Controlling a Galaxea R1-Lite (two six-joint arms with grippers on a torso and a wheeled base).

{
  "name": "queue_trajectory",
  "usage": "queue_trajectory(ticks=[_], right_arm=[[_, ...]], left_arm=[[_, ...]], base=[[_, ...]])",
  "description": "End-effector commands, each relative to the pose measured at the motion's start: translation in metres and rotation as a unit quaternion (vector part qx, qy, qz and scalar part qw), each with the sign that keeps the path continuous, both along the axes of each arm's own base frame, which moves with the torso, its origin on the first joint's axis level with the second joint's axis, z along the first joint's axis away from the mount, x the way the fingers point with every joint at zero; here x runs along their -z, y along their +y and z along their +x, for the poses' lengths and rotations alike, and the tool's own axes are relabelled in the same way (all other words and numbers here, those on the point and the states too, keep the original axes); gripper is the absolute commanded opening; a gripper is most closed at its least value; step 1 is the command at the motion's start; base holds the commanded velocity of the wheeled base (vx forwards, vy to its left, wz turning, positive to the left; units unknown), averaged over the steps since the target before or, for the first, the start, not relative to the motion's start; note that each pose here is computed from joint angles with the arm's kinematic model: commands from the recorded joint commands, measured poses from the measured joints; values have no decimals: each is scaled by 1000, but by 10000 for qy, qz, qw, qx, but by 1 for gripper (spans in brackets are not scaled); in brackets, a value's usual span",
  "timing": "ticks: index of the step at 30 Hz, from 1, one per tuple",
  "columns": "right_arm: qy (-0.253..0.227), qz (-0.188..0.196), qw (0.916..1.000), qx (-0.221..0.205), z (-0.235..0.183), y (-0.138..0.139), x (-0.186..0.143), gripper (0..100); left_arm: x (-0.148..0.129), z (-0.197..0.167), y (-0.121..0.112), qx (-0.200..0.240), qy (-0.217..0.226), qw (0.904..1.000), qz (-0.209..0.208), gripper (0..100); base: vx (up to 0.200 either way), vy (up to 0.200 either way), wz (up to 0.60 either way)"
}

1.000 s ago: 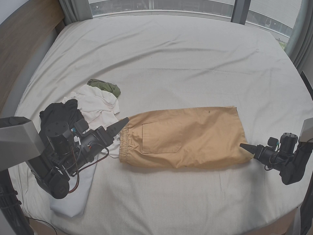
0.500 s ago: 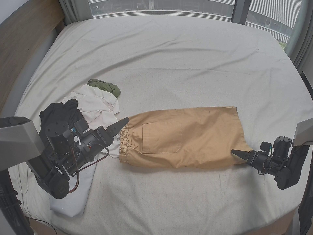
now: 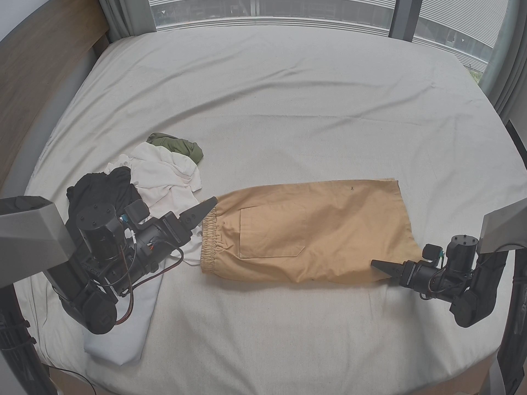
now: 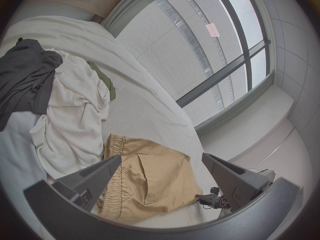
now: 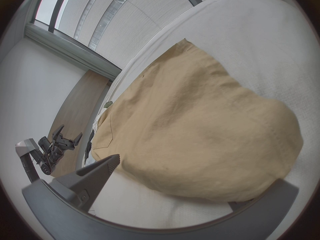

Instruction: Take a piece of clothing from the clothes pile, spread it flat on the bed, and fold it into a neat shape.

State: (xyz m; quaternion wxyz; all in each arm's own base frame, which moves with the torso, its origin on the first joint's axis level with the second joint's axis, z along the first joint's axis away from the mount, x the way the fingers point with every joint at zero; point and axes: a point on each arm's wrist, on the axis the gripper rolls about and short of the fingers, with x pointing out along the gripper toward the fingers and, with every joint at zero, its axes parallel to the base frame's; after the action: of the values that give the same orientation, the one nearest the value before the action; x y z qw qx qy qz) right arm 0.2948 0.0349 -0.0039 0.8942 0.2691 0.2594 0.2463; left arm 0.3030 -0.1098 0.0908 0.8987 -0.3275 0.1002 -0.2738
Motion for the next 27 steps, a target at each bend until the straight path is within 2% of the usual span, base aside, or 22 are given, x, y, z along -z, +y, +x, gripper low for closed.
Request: queue_trajectory(ticks=[1,23,24,27], right_arm=[[-44,5,9999,-94,4,6,2,100],[-253,-1,9997,-31,13,20,-4,100],[-238,-3,9997,-24,13,20,-4,0],[-220,-12,9998,-19,12,19,-4,0]], left_arm=[[1,1,0,2,-2,10000,-4,100],[1,1,0,-13,5,10000,-1,100],[2,1,0,-13,16,10000,-5,100],[2,1,0,-13,16,10000,-5,100]], base=[[0,0,0],[0,0,0],[0,0,0],[0,0,0]])
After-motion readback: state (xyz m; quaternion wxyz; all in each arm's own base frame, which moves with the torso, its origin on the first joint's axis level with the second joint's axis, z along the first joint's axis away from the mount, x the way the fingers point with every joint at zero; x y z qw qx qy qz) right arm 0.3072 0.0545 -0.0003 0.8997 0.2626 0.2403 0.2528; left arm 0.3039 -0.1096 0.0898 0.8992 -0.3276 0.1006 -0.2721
